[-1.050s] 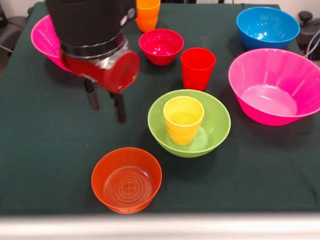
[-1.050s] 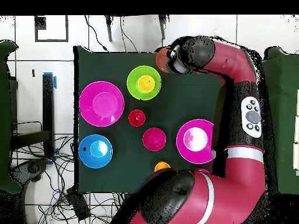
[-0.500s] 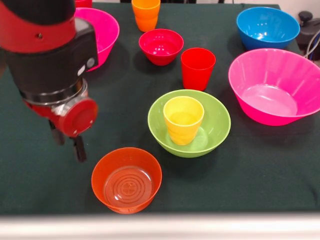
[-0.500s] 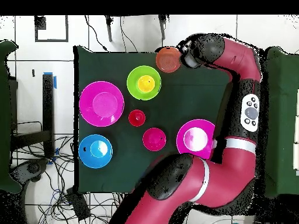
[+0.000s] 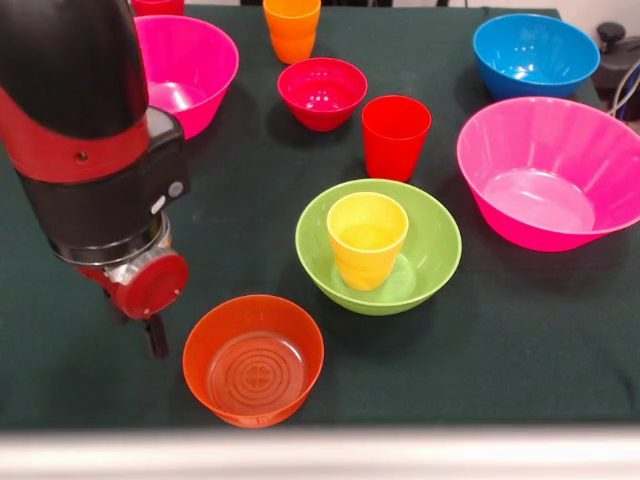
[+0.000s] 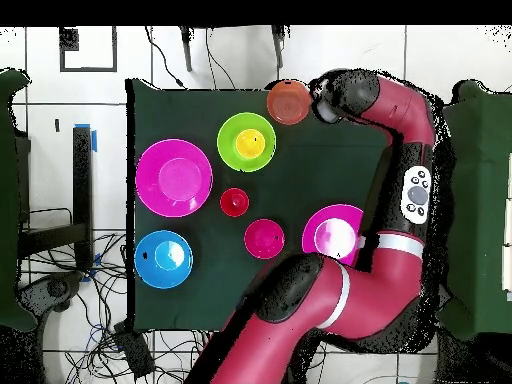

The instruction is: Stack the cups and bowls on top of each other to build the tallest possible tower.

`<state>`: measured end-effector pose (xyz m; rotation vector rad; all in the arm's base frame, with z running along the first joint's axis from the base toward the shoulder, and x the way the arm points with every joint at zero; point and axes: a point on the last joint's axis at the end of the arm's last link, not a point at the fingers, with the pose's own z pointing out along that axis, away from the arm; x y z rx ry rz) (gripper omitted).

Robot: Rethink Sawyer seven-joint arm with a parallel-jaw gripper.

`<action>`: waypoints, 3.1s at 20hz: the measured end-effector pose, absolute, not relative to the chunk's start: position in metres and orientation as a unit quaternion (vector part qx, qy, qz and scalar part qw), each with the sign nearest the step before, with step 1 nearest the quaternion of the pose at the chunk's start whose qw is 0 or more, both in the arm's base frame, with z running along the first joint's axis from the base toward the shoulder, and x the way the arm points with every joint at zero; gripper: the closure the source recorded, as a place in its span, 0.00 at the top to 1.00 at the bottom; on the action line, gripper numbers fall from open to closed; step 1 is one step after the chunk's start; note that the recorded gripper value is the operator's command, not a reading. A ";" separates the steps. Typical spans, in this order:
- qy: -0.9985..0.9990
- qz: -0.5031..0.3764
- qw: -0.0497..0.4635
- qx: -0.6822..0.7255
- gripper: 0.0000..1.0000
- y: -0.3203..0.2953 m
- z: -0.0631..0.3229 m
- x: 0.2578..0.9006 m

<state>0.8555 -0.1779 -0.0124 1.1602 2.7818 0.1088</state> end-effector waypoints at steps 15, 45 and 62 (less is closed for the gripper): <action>0.920 0.057 0.058 0.384 1.00 -0.166 0.025 0.860; 0.923 0.058 0.052 0.376 1.00 -0.143 0.001 0.861; 0.932 0.030 0.054 0.358 1.00 -0.126 -0.026 0.860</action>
